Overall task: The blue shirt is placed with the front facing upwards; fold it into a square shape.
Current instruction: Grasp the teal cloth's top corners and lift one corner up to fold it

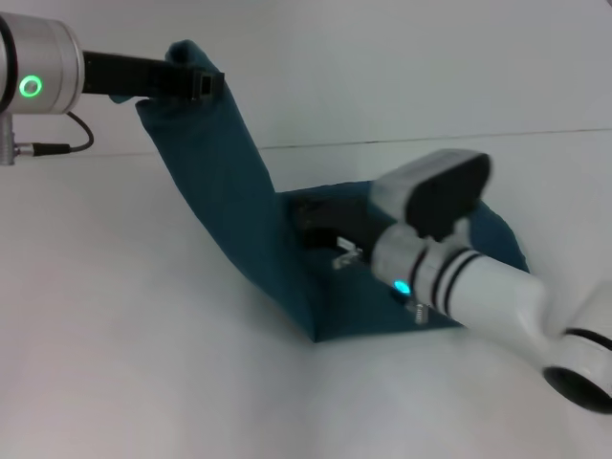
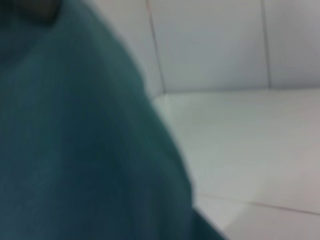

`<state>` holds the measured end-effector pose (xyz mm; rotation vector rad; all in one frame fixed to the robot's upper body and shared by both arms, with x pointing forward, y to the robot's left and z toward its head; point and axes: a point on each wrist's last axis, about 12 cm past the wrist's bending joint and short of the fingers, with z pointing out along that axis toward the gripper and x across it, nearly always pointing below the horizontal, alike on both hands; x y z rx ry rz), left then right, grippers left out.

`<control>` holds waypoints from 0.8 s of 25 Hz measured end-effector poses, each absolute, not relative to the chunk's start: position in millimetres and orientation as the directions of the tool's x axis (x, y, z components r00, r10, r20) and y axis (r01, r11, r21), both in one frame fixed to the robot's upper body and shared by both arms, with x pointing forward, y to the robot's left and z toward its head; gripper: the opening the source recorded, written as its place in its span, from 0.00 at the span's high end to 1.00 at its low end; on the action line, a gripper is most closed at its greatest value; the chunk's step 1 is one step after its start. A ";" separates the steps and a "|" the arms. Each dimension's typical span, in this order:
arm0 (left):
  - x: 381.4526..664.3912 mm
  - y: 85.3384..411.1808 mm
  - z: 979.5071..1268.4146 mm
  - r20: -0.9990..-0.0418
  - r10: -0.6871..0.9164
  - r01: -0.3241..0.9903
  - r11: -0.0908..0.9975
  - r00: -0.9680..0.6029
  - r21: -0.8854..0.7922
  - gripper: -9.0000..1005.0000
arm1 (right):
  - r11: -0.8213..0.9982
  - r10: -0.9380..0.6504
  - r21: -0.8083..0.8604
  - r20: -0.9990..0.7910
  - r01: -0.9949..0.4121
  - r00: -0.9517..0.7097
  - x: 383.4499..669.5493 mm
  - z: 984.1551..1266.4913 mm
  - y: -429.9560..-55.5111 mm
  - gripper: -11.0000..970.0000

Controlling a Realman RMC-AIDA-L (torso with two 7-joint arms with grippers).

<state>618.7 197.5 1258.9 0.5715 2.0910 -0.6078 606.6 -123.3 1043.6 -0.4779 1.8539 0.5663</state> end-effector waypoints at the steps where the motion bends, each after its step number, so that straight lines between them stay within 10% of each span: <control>1: 618.4 197.0 1259.6 -0.835 0.173 0.597 0.773 -0.522 -0.213 0.95 | 0.799 -0.075 0.146 -0.939 -0.584 -0.337 608.1 1045.1 -117.3 0.99; 13: 615.7 196.4 1267.7 -0.852 0.170 0.614 0.762 -0.495 -0.205 0.95 | 0.676 -0.211 0.102 -0.922 -0.730 -0.324 602.9 1062.8 -54.4 0.99; 20: 614.7 198.4 1269.6 -0.856 0.168 0.614 0.764 -0.489 -0.201 0.95 | 0.755 -0.060 0.188 -0.934 -0.628 -0.351 596.4 1048.5 -92.3 0.99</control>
